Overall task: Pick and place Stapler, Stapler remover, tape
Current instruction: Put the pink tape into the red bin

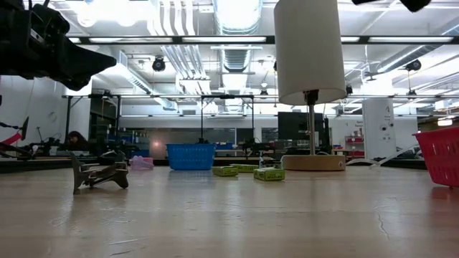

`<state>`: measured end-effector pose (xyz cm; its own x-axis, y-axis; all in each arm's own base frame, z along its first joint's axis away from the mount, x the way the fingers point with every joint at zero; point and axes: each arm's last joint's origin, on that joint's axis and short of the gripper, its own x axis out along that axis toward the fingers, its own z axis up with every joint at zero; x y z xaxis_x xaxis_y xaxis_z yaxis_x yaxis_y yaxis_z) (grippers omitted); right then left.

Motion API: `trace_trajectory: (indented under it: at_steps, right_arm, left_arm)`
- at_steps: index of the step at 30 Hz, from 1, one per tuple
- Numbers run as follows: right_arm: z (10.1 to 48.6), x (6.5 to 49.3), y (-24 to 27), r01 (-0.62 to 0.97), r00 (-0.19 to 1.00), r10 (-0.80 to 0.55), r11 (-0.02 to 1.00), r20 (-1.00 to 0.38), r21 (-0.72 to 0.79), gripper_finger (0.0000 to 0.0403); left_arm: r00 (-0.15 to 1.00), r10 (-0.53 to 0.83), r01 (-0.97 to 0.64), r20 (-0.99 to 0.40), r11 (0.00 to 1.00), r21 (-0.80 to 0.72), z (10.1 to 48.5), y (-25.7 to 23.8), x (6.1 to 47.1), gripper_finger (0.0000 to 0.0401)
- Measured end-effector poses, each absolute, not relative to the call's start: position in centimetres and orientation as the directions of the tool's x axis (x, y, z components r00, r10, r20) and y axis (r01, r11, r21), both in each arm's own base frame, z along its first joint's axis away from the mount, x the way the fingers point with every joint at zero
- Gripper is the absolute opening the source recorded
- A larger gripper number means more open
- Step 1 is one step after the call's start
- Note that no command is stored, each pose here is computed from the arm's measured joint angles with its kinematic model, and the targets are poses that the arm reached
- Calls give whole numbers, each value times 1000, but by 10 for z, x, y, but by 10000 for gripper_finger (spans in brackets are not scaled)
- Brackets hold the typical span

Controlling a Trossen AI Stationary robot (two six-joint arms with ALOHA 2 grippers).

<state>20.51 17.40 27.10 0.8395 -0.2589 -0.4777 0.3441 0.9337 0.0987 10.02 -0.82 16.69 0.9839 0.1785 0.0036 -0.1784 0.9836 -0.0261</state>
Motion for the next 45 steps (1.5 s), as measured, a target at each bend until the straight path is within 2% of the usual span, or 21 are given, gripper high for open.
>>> trace_trajectory:
  at_steps: [2, 8, 10, 13, 15, 18, 20, 25, 29, 37, 41, 45]
  right_arm:
    - [270, 207, 175, 336, 841, -262, 939, -473, 78, 205]
    - [259, 215, 179, 346, 831, -287, 937, -477, 39, 205]
    - [255, 218, 179, 354, 823, -299, 935, -483, 24, 205]
    - [249, 222, 181, 360, 815, -311, 933, -490, 6, 205]
    - [245, 224, 183, 360, 812, -313, 933, -492, 0, 205]
    - [244, 226, 183, 363, 813, -315, 932, -489, 2, 205]
    - [244, 229, 180, 370, 812, -325, 929, -485, -5, 205]
    - [249, 241, 168, 389, 811, -360, 921, -460, -35, 205]
    - [250, 249, 159, 409, 808, -382, 912, -449, -39, 205]
    - [251, 253, 156, 408, 808, -388, 911, -443, -55, 205]
    - [251, 253, 156, 406, 808, -386, 912, -445, -56, 205]
    - [250, 253, 156, 394, 809, -372, 918, -455, -50, 205]
  left_arm:
    - [983, 181, -181, 37, 984, -9, 170, -8, 100, 26]
    - [927, 202, -177, 317, 978, -108, 199, -7, 95, 26]
    - [877, 277, -252, 392, 961, -114, 207, -4, 91, 26]
    - [791, 414, -310, 450, 906, -288, 216, 1, 84, 26]
    - [742, 515, -349, 429, 844, -408, 217, 4, 82, 25]
    - [714, 580, -421, 392, 803, -421, 215, 6, 83, 25]
    - [735, 554, -420, 390, 824, -380, 214, 5, 85, 25]
    - [818, 394, -294, 420, 913, -283, 218, 0, 93, 14]
    - [849, 388, -310, 358, 915, -257, 218, -2, 101, 4]
    - [799, 564, -514, 207, 821, -251, 224, 1, 121, 7]
    - [771, 616, -586, 164, 786, -199, 245, 5, 128, 21]
    - [746, 664, -651, 57, 744, -149, 270, 11, 133, 39]
